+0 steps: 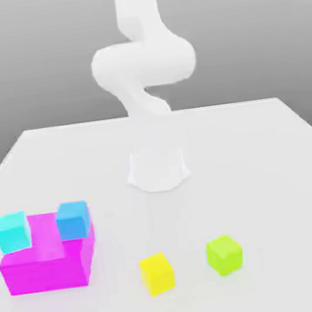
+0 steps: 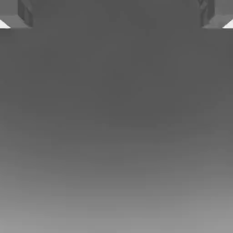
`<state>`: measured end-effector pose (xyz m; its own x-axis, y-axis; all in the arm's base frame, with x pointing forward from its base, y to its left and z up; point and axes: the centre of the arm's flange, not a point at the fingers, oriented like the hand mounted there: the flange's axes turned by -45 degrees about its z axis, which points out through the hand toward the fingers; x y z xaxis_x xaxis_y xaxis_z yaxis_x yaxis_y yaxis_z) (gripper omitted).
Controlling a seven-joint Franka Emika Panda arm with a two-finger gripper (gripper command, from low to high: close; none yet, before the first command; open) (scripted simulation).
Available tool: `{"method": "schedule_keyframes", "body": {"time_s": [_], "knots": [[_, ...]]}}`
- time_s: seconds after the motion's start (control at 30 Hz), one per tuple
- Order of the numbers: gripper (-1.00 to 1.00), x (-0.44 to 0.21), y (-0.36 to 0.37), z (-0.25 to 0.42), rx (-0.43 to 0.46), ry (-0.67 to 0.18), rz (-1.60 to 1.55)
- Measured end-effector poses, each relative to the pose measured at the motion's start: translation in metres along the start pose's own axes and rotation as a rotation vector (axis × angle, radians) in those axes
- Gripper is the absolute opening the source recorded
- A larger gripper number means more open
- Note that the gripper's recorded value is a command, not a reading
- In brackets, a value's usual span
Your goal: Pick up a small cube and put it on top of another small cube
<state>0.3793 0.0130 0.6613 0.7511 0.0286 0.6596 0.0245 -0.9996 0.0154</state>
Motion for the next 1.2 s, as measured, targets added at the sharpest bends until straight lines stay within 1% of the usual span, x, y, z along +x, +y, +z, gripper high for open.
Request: {"method": "schedule_keyframes", "body": {"time_s": [0.17, 0.33, 0.5, 0.63, 0.7, 0.87, 0.9, 1.1, 1.2], "knots": [[0.0, -0.043, -0.031, 0.126, 0.023, -0.183, -0.103], [0.0, -0.113, -0.06, 0.224, 0.057, -0.353, -0.202], [0.0, -0.205, -0.084, 0.294, 0.103, -0.521, -0.3], [0.0, -0.287, -0.101, 0.329, 0.151, -0.653, -0.381], [0.0, -0.316, -0.104, 0.341, 0.166, -0.692, -0.401], [0.0, -0.352, -0.105, 0.377, 0.171, -0.705, -0.403], [-1.0, -0.359, -0.105, 0.383, 0.17, -0.705, -0.404], [-1.0, -0.363, -0.105, 0.387, 0.17, -0.706, -0.404], [-1.0, -0.351, -0.105, 0.375, 0.171, -0.705, -0.403]]}}
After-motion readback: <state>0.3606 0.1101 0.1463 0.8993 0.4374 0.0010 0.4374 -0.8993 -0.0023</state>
